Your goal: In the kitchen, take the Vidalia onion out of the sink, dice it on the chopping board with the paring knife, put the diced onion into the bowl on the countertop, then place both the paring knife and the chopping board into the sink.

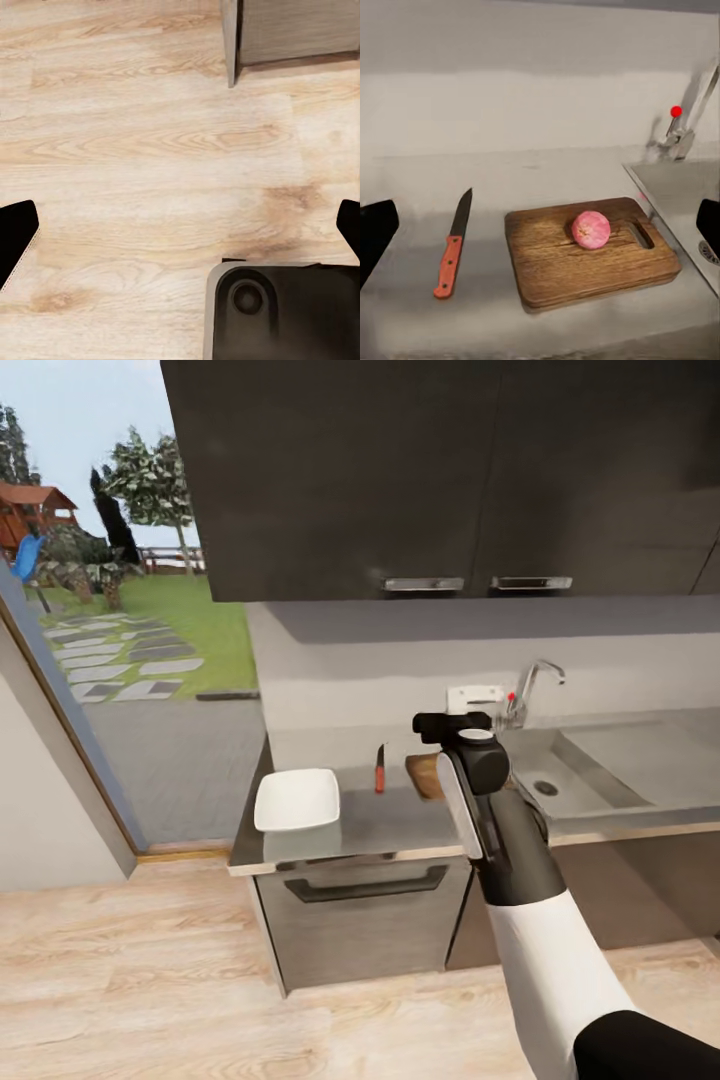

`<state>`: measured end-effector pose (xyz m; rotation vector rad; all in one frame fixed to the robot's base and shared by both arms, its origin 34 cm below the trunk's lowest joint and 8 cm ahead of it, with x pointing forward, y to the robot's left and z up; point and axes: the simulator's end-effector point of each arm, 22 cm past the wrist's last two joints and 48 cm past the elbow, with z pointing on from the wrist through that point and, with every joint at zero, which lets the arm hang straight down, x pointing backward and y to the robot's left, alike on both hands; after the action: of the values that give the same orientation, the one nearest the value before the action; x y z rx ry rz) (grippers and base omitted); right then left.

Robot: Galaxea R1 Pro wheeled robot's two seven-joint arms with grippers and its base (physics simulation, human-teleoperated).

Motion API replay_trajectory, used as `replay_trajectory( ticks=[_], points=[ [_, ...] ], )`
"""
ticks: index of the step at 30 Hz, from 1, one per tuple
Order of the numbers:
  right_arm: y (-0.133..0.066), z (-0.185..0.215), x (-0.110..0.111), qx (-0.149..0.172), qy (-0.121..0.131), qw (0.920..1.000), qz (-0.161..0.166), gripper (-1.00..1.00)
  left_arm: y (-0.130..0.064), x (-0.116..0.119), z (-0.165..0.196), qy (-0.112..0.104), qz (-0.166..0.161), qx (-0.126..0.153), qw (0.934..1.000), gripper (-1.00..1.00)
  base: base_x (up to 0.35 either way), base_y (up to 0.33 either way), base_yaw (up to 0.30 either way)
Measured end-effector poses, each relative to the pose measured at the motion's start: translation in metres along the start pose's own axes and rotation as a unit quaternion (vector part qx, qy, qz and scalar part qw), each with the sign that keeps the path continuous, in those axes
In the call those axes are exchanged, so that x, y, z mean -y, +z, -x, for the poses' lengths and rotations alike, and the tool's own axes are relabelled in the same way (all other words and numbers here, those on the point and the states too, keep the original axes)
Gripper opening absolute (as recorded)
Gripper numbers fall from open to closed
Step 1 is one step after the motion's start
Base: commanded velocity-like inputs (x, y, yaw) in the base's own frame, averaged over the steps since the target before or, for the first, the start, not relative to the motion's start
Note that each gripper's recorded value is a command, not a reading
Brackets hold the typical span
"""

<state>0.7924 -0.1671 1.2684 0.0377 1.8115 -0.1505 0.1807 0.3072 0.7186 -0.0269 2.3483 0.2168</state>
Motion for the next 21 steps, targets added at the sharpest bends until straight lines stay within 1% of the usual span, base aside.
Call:
replay_trajectory(
  ticks=[3, 7, 9, 14, 17, 20, 21],
  points=[
    [0.001, -0.009, -0.014, -0.016, 0.019, 0.9992, 0.030, 1.00, 0.000, 0.000, 0.000, 0.000, 0.000, 0.000, 1.0000, 1.00, 0.157, 0.255, 0.000],
    [0.003, -0.016, -0.020, -0.026, 0.025, 0.9985, 0.041, 1.00, 0.000, 0.000, 0.001, 0.000, 0.000, 0.001, 1.0000, 1.00, 0.135, 0.262, 0.000],
    [0.006, -0.021, -0.016, -0.031, 0.023, 0.9985, 0.040, 1.00, 0.000, 0.000, 0.001, -0.001, 0.000, 0.002, 1.0000, 1.00, 0.134, 0.265, 0.000],
    [0.011, -0.038, -0.018, -0.050, 0.025, 0.9970, 0.053, 1.00, 0.000, 0.000, 0.001, -0.001, 0.000, 0.002, 1.0000, 1.00, 0.178, 0.270, 0.000],
    [0.019, -0.055, -0.008, -0.067, 0.020, 0.9961, 0.053, 1.00, 0.001, 0.000, 0.002, -0.001, 0.000, 0.002, 1.0000, 1.00, 0.237, 0.250, 0.000],
    [0.026, -0.069, -0.002, -0.083, 0.020, 0.9943, 0.064, 1.00, 0.001, 0.001, 0.002, -0.001, 0.000, 0.002, 1.0000, 1.00, 0.261, 0.233, 0.000],
    [0.030, -0.079, 0.003, -0.094, 0.020, 0.9930, 0.069, 1.00, 0.001, 0.001, 0.002, -0.001, 0.000, 0.002, 1.0000, 1.00, 0.270, 0.226, 0.000]
  ],
)
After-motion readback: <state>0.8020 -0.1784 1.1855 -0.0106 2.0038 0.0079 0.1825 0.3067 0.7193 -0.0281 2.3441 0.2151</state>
